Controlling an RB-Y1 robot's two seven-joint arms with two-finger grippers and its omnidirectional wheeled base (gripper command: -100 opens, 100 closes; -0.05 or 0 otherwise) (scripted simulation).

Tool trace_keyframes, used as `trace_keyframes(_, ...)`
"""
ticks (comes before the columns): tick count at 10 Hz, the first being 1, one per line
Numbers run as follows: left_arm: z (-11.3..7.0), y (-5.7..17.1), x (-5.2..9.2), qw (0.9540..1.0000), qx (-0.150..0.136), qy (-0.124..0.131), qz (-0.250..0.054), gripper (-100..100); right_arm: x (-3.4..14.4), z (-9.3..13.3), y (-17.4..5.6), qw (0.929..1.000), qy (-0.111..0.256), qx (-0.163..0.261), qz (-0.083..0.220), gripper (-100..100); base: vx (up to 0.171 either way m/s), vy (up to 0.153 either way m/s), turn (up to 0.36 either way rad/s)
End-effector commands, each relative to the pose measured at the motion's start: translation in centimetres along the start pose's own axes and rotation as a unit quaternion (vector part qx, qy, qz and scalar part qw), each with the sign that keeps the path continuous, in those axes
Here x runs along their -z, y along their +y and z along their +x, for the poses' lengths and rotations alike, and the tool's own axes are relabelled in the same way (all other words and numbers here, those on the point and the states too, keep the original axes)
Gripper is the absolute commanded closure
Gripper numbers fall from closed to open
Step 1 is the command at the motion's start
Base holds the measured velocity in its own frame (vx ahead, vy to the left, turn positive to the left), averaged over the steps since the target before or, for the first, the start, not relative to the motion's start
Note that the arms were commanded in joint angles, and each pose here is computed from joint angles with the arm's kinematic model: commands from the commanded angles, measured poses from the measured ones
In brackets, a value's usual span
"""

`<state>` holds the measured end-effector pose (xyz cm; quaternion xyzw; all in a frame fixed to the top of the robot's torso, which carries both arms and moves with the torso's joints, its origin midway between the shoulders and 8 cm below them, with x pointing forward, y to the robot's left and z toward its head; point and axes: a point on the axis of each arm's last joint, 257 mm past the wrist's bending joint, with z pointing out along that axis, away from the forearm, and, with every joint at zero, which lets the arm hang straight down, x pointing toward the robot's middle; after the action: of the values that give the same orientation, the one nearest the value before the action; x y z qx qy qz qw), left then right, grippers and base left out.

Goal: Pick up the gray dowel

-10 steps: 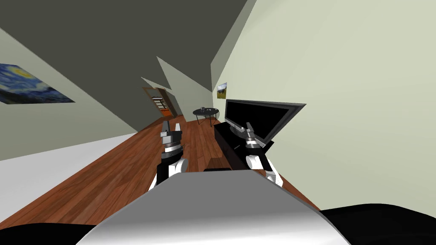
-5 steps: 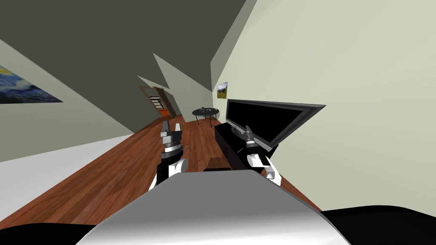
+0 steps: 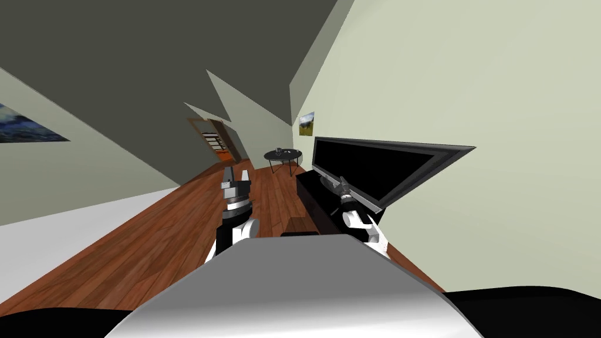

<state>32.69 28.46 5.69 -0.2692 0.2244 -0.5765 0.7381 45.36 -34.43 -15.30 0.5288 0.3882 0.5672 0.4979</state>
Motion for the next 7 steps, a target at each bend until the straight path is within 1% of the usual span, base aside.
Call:
trace_keyframes(1, 0.0, 0.0, 0.0, 1.0000, 0.000, 0.000, 0.000, 0, -0.1, -1.2, -2.1, 0.9996, -0.013, -0.014, 0.023, -100, 0.096, 0.053, -0.015)
trace_keyframes(2, 0.0, 0.0, 0.0, 1.0000, 0.000, 0.000, 0.000, 0, -0.3, -2.7, -3.2, 0.9979, -0.028, -0.041, 0.042, -100, 0.130, 0.079, -0.035)
trace_keyframes(3, 0.0, 0.0, 0.0, 1.0000, 0.000, 0.000, 0.000, 0, -0.2, -3.3, -4.1, 0.9974, -0.033, -0.041, 0.050, -100, 0.102, 0.065, -0.020)
trace_keyframes(4, 0.0, 0.0, 0.0, 1.0000, 0.000, 0.000, 0.000, 0, -0.3, -4.9, -5.3, 0.9940, -0.050, -0.068, 0.070, -100, 0.113, 0.056, -0.039)
trace_keyframes(5, 0.0, 0.0, 0.0, 1.0000, 0.000, 0.000, 0.000, 0, -0.1, -5.3, -6.0, 0.9933, -0.055, -0.069, 0.076, -100, 0.098, 0.040, -0.017)
trace_keyframes(6, 0.0, 0.0, 0.0, 1.0000, 0.000, 0.000, 0.000, 0, -0.1, -5.4, -6.1, 0.9931, -0.056, -0.069, 0.077, -100, 0.037, 0.015, 0.005)
trace_keyframes(7, 0.0, 0.0, 0.0, 1.0000, 0.000, 0.000, 0.000, 0, -0.1, -7.1, -7.3, 0.9877, -0.075, -0.097, 0.096, -100, 0.079, 0.041, -0.031)
